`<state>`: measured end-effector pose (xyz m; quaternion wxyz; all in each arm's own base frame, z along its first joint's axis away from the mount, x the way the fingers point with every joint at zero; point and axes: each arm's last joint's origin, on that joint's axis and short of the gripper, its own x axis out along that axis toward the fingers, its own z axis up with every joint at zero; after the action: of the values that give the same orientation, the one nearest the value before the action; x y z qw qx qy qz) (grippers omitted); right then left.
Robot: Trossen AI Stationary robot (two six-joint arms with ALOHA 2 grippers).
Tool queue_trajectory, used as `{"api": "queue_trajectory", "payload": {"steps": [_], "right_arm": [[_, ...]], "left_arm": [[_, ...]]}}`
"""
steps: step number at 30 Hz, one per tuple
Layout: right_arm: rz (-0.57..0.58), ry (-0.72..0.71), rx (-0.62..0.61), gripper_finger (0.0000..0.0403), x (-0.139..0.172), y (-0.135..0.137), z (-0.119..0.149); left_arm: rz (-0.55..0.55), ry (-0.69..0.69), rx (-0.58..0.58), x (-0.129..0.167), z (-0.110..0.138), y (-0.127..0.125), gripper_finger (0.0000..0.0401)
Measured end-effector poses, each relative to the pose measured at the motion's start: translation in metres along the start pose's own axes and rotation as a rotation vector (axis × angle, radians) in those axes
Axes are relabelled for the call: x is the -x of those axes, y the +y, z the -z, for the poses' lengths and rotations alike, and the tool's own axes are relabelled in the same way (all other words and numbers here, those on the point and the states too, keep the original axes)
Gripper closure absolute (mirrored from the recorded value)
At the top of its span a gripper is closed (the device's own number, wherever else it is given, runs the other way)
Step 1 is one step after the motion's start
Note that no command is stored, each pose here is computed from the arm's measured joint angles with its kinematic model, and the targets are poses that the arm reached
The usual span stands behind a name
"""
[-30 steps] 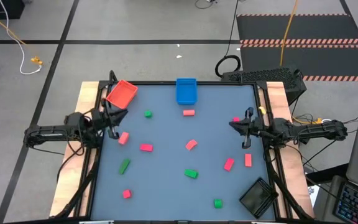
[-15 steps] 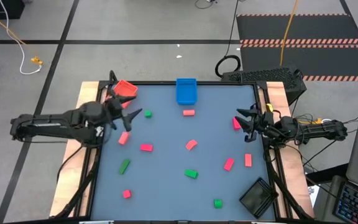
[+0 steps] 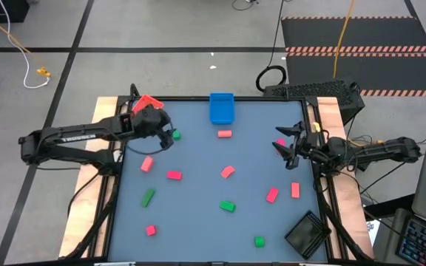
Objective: Sort & place blocks by color
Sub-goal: Put the green block into the blue bin
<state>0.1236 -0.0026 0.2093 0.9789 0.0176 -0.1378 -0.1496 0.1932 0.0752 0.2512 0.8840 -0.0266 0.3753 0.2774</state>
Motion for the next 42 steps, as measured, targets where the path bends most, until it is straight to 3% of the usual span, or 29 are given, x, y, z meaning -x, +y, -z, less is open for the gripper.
{"api": "queue_trajectory", "payload": {"steps": [6,13,20,28,34,38,42], "right_arm": [[-0.001,0.046,0.030,0.0099,-0.010,0.004,0.008],[-0.002,0.098,0.034,0.0099,-0.014,0.006,0.016],[-0.005,0.064,-0.020,0.0099,-0.014,0.006,0.012],[-0.031,0.006,-0.062,0.0099,-0.014,0.007,0.006],[-0.030,0.006,-0.062,0.0099,-0.014,0.007,0.006],[-0.030,0.005,-0.050,0.0099,-0.014,0.007,0.006],[-0.029,0.005,-0.038,0.0099,-0.014,0.007,0.006]], "left_arm": [[-0.001,0.070,0.033,-0.013,0.003,-0.002,0.0171],[-0.010,0.043,-0.056,-0.014,0.002,-0.010,0.0161],[0.002,0.051,-0.001,-0.018,0.002,-0.015,0.0174],[0.021,0.276,-0.046,-0.061,0.019,-0.020,0.0181],[0.020,0.487,-0.013,-0.090,0.036,-0.008,0.0180],[-0.016,0.497,0.072,-0.096,0.033,0.004,0.0180],[0.052,0.470,0.116,-0.096,0.022,0.010,0.0180]]}}
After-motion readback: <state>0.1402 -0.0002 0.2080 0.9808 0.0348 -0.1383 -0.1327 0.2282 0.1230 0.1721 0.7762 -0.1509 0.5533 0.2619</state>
